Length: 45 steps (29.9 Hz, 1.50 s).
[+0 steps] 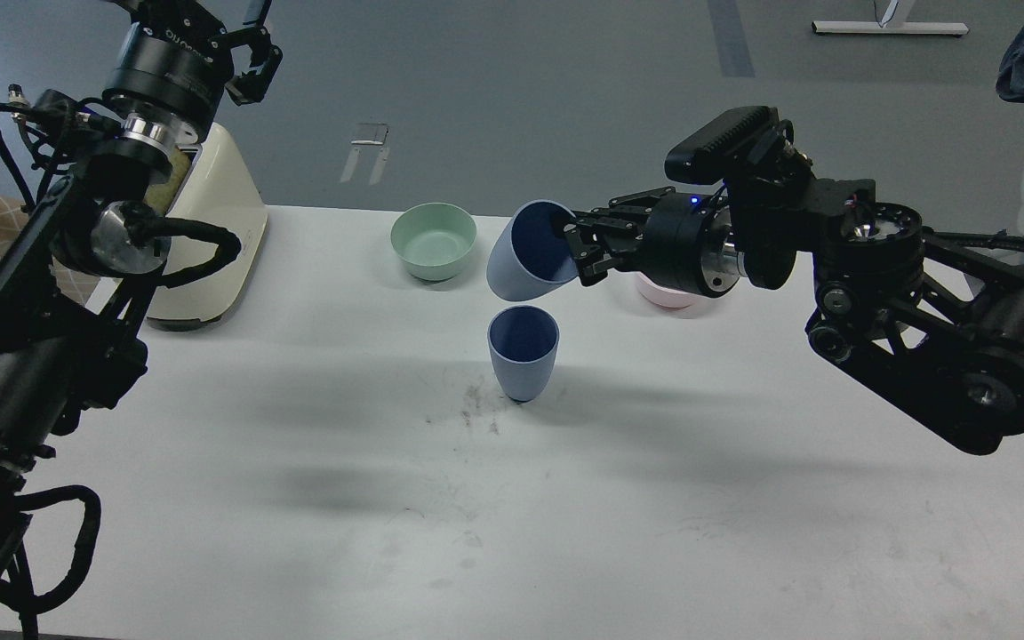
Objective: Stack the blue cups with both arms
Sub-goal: 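Lower the held cup into the center blue cup and open the right gripper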
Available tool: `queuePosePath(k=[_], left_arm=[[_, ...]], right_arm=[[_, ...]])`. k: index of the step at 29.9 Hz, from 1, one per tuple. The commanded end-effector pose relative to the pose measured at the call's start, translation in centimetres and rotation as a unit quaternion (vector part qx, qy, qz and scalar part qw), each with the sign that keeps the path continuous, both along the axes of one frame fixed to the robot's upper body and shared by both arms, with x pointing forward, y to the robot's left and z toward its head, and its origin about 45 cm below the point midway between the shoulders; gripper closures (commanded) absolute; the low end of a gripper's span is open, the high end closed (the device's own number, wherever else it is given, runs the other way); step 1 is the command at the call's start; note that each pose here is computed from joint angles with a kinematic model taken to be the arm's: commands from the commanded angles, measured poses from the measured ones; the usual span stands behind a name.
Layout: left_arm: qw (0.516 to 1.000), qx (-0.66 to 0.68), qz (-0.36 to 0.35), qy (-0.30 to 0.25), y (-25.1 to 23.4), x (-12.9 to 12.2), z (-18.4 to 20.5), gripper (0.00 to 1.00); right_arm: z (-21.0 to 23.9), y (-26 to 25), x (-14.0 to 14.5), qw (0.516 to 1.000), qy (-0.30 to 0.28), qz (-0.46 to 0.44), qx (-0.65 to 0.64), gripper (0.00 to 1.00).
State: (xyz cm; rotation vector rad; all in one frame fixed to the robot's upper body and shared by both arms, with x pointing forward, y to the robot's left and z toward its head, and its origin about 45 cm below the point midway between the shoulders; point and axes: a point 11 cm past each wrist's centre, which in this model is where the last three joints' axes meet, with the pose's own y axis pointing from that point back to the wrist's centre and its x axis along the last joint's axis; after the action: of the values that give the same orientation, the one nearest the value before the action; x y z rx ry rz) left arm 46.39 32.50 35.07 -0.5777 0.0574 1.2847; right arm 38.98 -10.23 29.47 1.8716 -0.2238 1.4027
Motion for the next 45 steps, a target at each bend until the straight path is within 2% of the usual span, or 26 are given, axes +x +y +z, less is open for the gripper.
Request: queuePosePath(k=[1, 23, 44, 45], left_arm=[[1.000, 0.000, 0.000, 0.000, 0.0, 0.0, 0.0, 0.02], [1.000, 0.001, 0.000, 0.000, 0.0, 0.0, 0.0, 0.02], [1.000, 0.003, -0.002, -0.012, 0.0, 0.3, 1.3, 0.02], [1.000, 0.003, -0.002, -0.012, 0.0, 0.2, 1.2, 0.02]], right_arm=[[-0.3, 0.0, -0.1, 1.000, 0.005, 0.001, 0.000, 1.00], [-3.9, -0.7, -1.5, 0.999, 0.045, -0.005, -0.009, 1.00], [-4.3, -0.7, -1.5, 0.999, 0.049, -0.007, -0.010, 1.00], [-4.3, -0.7, -1.5, 0.999, 0.049, -0.007, -0.010, 0.97]])
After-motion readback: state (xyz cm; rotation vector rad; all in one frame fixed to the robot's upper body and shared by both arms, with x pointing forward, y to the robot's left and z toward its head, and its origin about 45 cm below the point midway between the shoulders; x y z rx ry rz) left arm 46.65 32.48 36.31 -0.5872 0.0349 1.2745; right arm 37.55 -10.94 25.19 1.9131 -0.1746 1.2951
